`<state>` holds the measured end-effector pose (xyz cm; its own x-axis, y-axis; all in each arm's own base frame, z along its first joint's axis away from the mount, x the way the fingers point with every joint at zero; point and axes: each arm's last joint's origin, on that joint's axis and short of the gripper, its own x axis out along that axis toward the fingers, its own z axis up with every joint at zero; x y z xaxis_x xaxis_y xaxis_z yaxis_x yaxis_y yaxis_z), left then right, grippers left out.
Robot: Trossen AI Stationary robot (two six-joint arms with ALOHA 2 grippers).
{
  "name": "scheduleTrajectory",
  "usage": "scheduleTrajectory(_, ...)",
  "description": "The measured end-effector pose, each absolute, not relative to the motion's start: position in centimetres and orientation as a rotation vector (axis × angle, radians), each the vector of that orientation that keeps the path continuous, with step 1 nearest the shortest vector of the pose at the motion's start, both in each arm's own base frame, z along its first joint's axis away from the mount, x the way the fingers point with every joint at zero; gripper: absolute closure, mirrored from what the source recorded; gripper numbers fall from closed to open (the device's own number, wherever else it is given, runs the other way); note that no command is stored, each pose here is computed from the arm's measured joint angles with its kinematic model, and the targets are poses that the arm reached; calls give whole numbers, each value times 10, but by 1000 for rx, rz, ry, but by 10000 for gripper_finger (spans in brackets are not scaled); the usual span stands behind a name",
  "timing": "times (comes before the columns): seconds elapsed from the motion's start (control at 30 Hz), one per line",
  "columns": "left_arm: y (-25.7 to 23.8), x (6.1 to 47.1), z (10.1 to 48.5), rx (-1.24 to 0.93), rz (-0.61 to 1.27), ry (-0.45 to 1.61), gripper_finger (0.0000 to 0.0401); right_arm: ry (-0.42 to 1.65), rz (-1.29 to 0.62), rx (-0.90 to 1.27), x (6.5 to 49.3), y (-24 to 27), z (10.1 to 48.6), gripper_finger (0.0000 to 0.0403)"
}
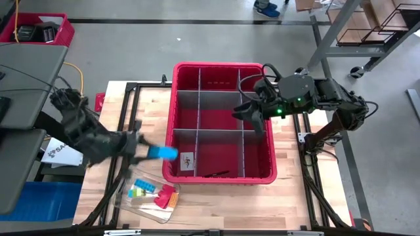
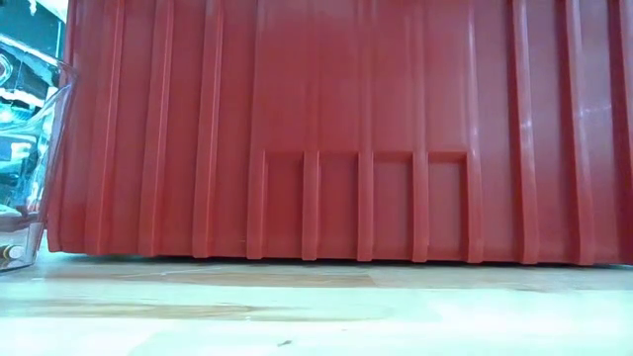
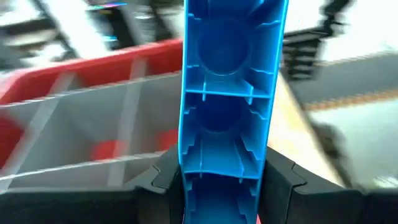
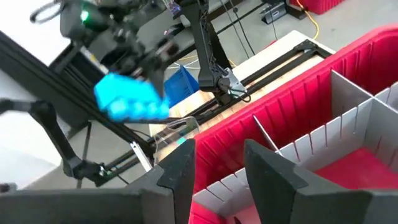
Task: Sort blocks
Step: Put the blue block into the bin
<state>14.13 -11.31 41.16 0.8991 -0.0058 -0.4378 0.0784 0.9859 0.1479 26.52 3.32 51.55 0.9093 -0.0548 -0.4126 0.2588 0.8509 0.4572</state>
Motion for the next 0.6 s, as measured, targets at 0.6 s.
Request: scheduleTrajectory(0.6, -25, 215, 442, -14, 402, 295, 277, 455, -330, 161, 264, -13, 511, 274)
